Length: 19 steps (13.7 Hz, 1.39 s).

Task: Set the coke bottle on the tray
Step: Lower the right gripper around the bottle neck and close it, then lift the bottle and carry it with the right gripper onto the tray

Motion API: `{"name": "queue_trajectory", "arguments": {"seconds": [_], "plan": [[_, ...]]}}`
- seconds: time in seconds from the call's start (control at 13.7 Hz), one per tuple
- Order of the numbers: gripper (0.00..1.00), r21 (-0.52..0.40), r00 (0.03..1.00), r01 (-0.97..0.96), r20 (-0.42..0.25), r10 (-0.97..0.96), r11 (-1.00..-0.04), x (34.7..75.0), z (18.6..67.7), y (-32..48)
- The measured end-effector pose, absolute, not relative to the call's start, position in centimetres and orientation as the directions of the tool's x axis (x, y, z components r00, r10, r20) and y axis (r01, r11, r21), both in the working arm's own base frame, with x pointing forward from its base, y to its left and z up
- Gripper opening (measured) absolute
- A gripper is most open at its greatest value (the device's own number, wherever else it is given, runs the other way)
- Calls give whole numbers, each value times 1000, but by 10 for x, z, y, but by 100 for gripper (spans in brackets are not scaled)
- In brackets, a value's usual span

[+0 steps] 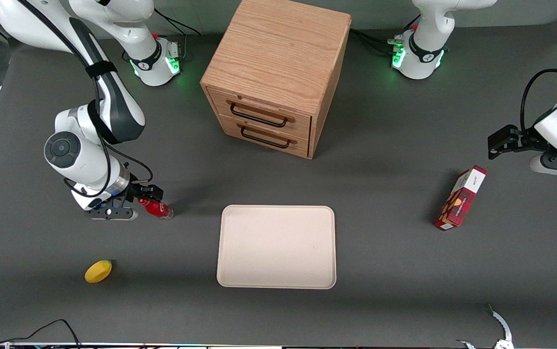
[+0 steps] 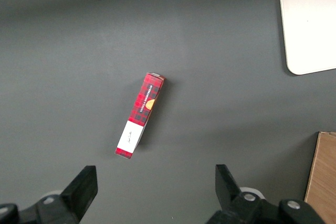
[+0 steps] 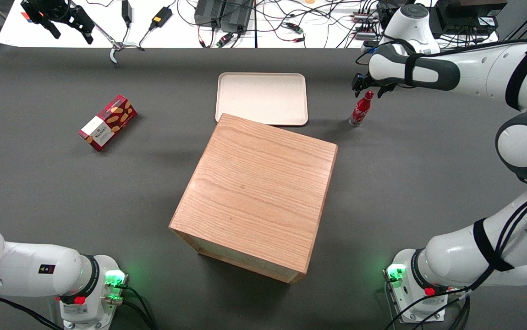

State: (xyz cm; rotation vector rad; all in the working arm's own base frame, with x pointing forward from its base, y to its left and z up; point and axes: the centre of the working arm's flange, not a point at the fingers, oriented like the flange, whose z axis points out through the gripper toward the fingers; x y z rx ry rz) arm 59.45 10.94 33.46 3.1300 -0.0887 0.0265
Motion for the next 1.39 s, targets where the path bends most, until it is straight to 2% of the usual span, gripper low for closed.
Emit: {"name": "queue_trajectory", "arguments": {"seconds": [0.07, 0.44, 0.51, 0.66, 1.24, 1.39], "plan": [[78, 10, 998, -57, 19, -56, -998, 595, 335, 109], [71, 11, 998, -56, 38, -55, -998, 595, 345, 110], [66, 13, 998, -54, 40, -53, -998, 595, 346, 109], [62, 19, 998, -48, 47, -47, -999, 595, 346, 109], [62, 12, 997, -49, 67, -48, -999, 593, 338, 107], [57, 12, 997, -48, 65, -48, -999, 592, 336, 107]]}}
